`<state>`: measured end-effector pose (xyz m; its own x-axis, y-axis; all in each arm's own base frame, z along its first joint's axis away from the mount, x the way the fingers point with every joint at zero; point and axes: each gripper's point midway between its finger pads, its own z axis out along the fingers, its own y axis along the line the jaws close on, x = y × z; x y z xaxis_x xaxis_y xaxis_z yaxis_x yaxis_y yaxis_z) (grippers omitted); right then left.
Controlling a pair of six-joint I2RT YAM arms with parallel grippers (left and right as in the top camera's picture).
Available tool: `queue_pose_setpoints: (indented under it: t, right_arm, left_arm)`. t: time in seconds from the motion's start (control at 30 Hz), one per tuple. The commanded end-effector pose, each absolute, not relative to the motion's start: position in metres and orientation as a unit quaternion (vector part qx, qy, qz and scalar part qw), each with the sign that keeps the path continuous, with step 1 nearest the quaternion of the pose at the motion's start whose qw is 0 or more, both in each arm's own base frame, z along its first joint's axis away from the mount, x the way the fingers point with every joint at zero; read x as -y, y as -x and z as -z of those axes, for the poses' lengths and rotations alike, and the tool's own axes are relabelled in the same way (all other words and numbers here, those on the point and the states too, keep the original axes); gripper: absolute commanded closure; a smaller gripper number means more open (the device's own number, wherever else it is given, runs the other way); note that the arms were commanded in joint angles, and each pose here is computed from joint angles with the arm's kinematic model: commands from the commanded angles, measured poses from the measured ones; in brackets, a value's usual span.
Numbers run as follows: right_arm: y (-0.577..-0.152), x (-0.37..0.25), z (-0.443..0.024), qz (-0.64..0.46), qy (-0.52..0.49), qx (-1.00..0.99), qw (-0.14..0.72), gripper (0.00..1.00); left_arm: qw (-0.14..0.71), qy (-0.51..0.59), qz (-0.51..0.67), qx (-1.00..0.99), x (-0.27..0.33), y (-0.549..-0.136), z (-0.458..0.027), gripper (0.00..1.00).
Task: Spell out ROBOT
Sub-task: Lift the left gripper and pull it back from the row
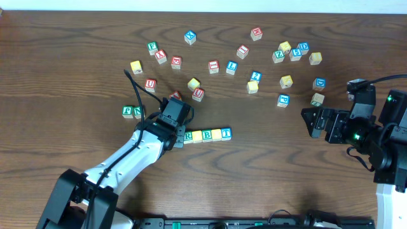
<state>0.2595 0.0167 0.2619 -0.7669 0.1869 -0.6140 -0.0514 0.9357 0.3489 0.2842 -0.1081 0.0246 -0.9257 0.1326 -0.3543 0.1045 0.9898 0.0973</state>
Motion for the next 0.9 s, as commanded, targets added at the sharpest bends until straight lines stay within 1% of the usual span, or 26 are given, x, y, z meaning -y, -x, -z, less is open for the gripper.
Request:
queue_pose_setpoints:
  t: [0.0,0.03,0.07,0.2,0.23,0.27,0.33,0.37,0.4,0.43,0.57,0.87]
  right_arm:
    - [-0.259,-0.015,-0.265,-0.170,-0.030,-0.922,0.346,0.01]
    - [-0.259,-0.015,-0.265,-0.170,-0.030,-0.922,0.346,0.01]
    - [-0.259,-0.015,-0.265,-0.170,-0.030,-0.922,0.346,0.01]
    - [-0.259,-0.015,-0.265,-0.170,-0.030,-0.922,0.346,0.01]
    - [-0.259,-0.015,-0.265,-0.170,-0.030,-0.922,0.346,0.01]
    - [-0.259,-0.015,-0.265,-0.170,-0.030,-0.922,0.346,0.01]
    - [-0.259,-0.015,-0.265,-0.170,-0.030,-0.922,0.346,0.01]
    - [-0.259,-0.015,-0.265,-0.170,-0.030,-0.922,0.346,0.01]
    - [-0.259,-0.015,-0.265,-0.170,-0.030,-0.922,0.346,0.01]
    - [-0.259,-0.015,-0.265,-0.170,-0.030,-0.922,0.346,0.01]
    - [-0.259,-0.015,-0.265,-0.170,-0.030,-0.922,0.346,0.01]
    - [-0.259,-0.015,-0.265,-0.170,-0.030,-0.922,0.346,0.01]
  left_arm:
    - [0.198,-0.057,-0.039,-0.978,0.103,-0.282,-0.039,0.93]
    - [0.205,-0.056,-0.036,-0.976,0.103,-0.282,-0.044,0.93]
    - [0.228,-0.052,-0.025,-0.972,0.103,-0.282,-0.062,0.92]
    - [0.292,-0.044,0.009,-0.955,0.105,-0.281,-0.108,0.93]
    - [0.312,-0.041,0.019,-0.949,0.104,-0.280,-0.122,0.91]
    - [0.324,-0.039,0.025,-0.945,0.104,-0.279,-0.130,0.87]
    - [0.356,-0.034,0.040,-0.933,0.101,-0.274,-0.152,0.68]
    - [0.377,-0.031,0.050,-0.925,0.099,-0.270,-0.166,0.47]
    - [0.392,-0.029,0.057,-0.918,0.097,-0.266,-0.177,0.21]
    - [0.406,-0.027,0.064,-0.911,0.096,-0.264,-0.186,0.10]
    - [0.419,-0.024,0.070,-0.905,0.094,-0.261,-0.194,0.10]
    - [0.405,-0.027,0.063,-0.912,0.094,-0.261,-0.186,0.09]
